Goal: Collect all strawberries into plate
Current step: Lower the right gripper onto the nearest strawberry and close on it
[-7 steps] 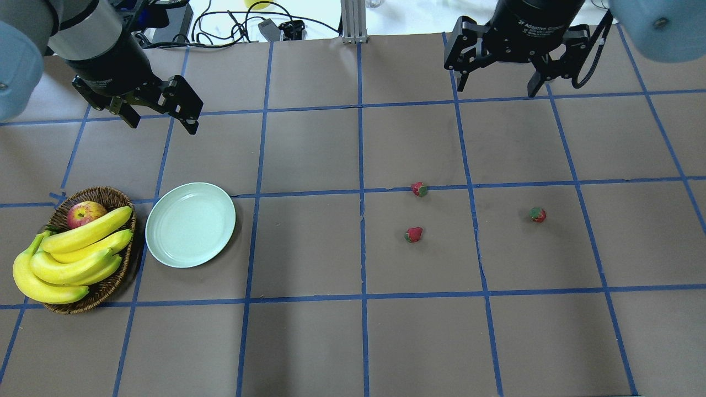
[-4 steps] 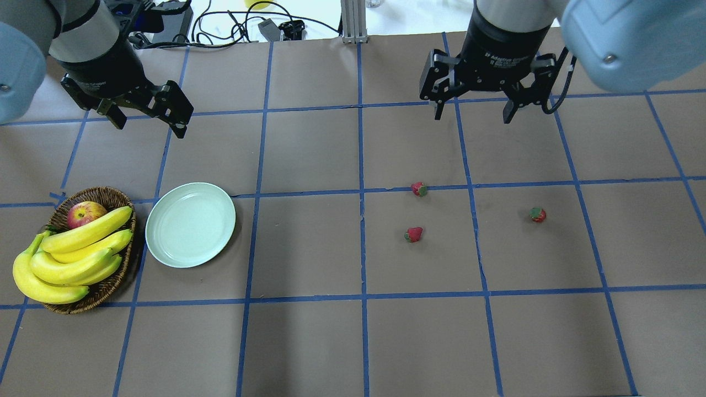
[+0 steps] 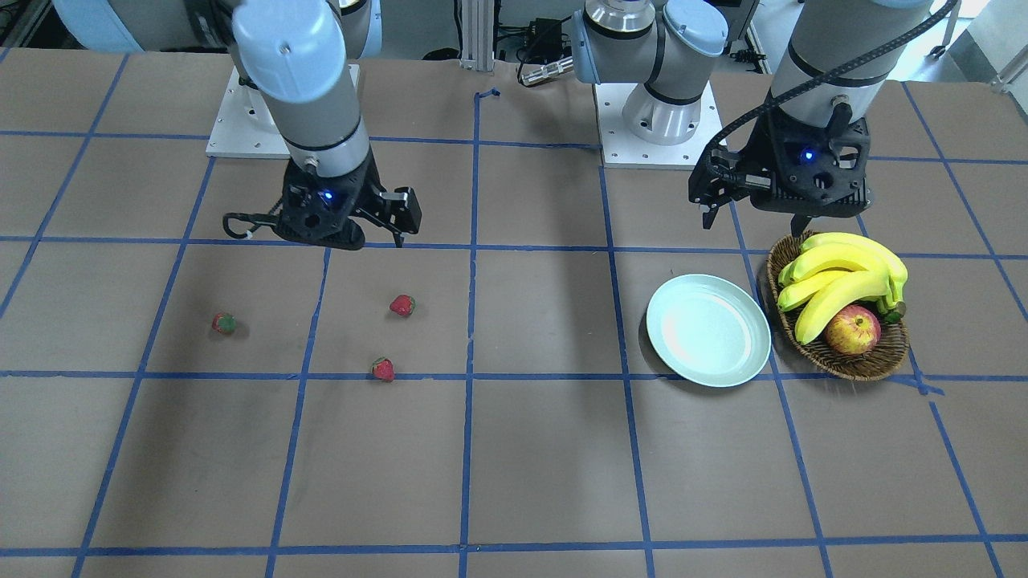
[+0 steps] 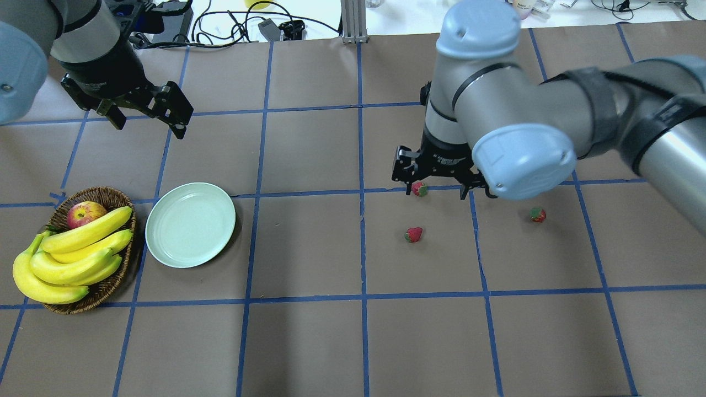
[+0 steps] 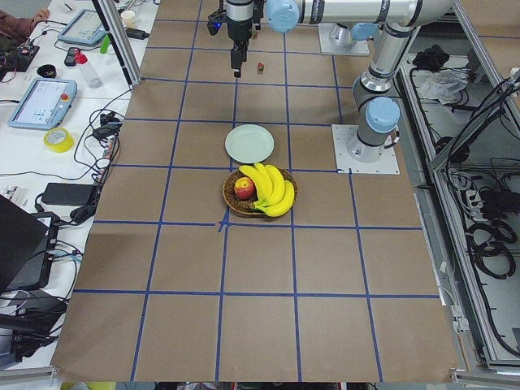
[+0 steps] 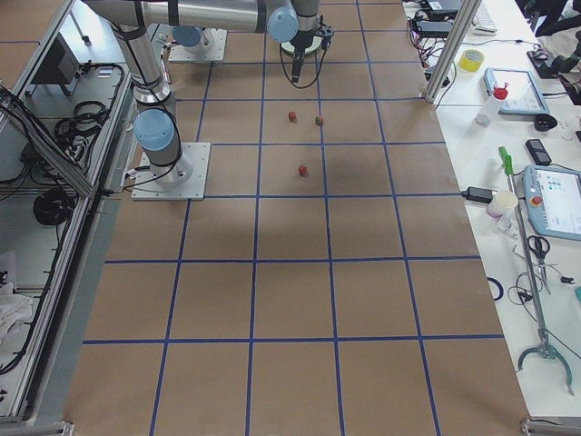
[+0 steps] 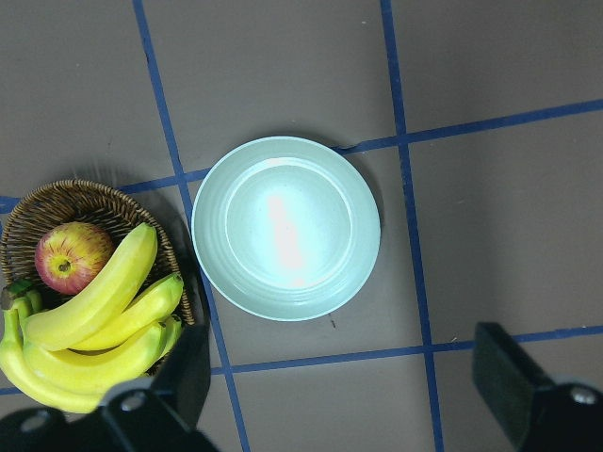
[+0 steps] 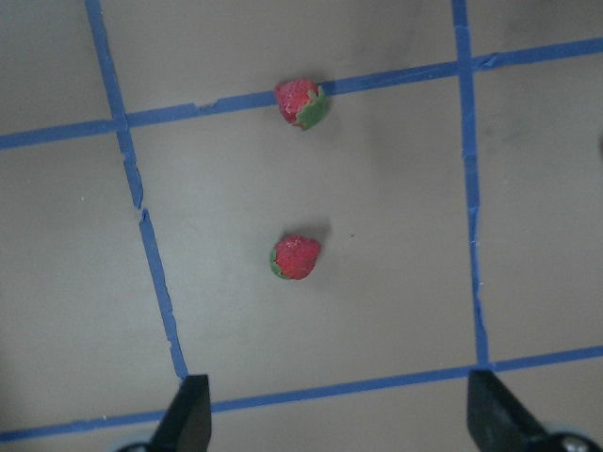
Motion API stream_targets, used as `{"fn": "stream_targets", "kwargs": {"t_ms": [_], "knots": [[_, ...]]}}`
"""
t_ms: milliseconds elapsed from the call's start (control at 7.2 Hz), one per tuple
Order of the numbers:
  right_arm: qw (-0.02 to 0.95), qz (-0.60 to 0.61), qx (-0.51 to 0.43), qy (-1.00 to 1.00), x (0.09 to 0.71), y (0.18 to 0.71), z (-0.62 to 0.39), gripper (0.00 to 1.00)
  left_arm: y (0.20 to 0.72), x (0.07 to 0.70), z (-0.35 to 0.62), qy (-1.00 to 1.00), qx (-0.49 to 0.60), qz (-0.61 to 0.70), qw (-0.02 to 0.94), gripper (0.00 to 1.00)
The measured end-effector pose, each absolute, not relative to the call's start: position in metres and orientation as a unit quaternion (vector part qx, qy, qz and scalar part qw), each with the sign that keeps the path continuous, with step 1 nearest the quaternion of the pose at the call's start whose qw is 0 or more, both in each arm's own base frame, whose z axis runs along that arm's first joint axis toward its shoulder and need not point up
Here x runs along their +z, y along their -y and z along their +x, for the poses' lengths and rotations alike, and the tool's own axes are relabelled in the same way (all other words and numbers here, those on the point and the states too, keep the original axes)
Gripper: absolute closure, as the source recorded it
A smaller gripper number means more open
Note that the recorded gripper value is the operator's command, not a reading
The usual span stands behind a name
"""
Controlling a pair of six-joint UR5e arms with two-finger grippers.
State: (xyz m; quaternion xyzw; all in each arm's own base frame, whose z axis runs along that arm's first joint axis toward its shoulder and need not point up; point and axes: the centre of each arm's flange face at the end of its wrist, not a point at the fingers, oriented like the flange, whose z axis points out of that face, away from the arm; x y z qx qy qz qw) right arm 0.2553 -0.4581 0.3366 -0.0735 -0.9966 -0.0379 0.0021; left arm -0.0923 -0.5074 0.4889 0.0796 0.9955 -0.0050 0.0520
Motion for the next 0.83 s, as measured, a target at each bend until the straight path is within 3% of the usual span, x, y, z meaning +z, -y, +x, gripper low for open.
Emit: {"fn": "stream_targets", "kwargs": {"t_ms": [417,556,833], "knots": [[0.009,-0.083,-0.022,0.996,0.23,0.435,0.277,0.08,0.508,0.488,-0.093,-0.995,-0.005,0.081,0.052,0.0],[0.018,-0.084,-0.014,0.996,0.21,0.428,0.274,0.16,0.509,0.488,-0.093,-0.995,-0.005,0.081,0.052,0.0],[0.028,-0.086,-0.006,0.996,0.192,0.423,0.27,0.16,0.509,0.489,-0.093,-0.995,-0.008,0.081,0.053,0.0]]}}
